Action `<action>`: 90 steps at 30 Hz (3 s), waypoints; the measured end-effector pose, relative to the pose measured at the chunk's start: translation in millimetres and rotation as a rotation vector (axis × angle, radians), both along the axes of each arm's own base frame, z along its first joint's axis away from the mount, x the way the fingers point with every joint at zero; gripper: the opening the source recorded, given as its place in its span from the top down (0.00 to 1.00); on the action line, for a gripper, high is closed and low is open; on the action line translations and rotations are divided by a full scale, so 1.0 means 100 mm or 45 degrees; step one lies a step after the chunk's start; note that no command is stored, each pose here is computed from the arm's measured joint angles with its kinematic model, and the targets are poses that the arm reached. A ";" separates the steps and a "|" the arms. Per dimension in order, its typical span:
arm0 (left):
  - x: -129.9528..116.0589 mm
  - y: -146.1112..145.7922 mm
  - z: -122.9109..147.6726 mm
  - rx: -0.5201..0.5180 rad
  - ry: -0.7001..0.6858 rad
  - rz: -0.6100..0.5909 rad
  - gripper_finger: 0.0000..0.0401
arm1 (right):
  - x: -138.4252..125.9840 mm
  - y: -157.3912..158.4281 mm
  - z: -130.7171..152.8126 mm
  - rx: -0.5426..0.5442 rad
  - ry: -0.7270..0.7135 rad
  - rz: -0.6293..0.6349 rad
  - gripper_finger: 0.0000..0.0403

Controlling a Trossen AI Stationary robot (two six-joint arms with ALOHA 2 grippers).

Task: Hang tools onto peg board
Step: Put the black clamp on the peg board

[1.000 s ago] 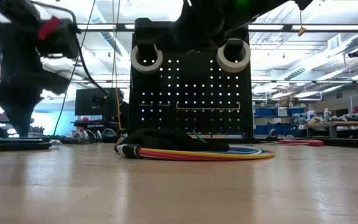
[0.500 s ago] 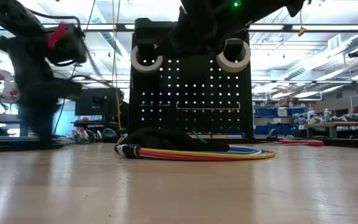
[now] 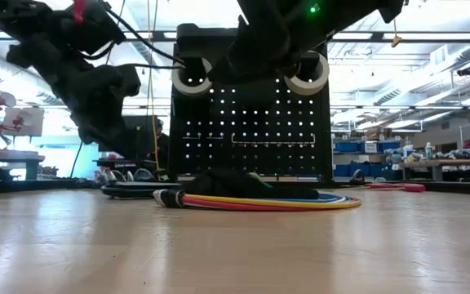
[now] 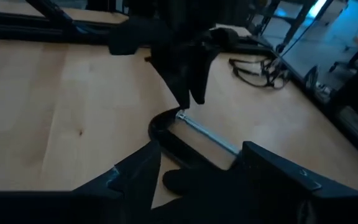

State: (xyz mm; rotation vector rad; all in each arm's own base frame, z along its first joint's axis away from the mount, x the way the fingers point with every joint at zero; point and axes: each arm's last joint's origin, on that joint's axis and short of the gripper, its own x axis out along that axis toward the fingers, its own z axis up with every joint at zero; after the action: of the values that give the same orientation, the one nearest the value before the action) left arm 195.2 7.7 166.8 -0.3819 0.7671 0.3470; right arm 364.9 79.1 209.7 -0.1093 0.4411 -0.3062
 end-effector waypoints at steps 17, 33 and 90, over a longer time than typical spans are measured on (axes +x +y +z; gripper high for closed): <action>0.23 0.00 -0.63 0.194 0.019 0.095 0.64 | 0.01 -0.07 -0.06 0.017 0.044 -0.039 0.22; 0.30 0.00 -0.46 0.236 -0.012 0.144 0.90 | -0.28 0.07 0.61 -0.237 -0.050 -0.180 0.29; 1.03 -0.07 2.22 1.049 -0.714 0.027 0.87 | -0.43 -0.41 1.53 0.142 -0.868 -0.295 0.81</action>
State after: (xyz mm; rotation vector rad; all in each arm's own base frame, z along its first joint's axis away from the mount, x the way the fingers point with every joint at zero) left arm 297.8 0.4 388.5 0.2903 0.0335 0.5128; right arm 322.2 38.1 363.0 0.1562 -0.2089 -0.5205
